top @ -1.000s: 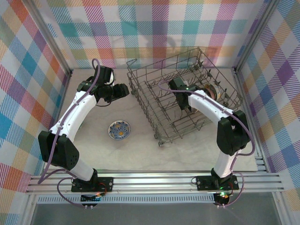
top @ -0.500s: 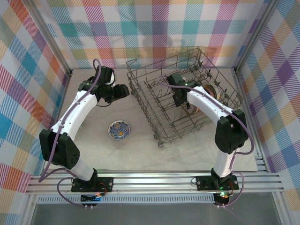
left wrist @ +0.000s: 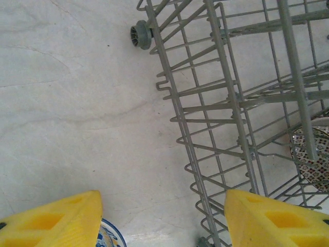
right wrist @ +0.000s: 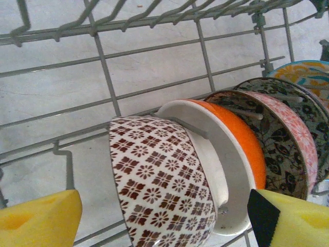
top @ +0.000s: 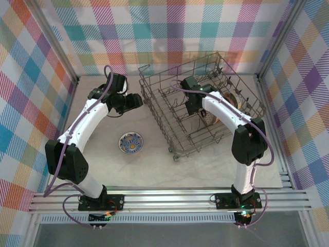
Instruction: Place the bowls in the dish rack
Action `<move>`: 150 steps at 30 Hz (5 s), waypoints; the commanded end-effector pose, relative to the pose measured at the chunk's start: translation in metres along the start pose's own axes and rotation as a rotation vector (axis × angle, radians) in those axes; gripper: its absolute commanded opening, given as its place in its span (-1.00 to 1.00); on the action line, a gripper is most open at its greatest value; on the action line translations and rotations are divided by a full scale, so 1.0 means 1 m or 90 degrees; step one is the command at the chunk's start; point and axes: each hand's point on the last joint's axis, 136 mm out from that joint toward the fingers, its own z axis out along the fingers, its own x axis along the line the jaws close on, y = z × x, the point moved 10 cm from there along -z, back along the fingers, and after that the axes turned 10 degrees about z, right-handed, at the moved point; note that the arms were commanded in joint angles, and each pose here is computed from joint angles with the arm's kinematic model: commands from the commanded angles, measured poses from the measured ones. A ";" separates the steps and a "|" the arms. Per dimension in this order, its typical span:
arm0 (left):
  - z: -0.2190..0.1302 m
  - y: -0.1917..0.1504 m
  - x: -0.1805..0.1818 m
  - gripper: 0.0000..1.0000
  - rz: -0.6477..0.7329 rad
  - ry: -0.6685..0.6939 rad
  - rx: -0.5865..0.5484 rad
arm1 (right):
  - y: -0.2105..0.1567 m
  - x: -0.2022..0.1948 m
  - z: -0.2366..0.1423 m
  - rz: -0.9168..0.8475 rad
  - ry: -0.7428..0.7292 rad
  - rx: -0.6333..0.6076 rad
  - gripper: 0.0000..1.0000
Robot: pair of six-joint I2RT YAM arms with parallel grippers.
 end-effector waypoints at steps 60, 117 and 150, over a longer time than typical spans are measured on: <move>-0.020 -0.046 0.091 -1.00 -0.112 0.135 0.060 | 0.042 -0.007 -0.062 0.000 0.207 -0.115 0.66; -0.110 0.054 -0.099 -1.00 0.156 -0.152 -0.297 | 0.088 0.001 -0.143 0.090 0.734 -0.190 -0.24; -0.117 0.046 -0.072 0.40 0.144 -0.090 -0.309 | 0.085 -0.085 -0.095 0.330 0.265 -0.273 -1.00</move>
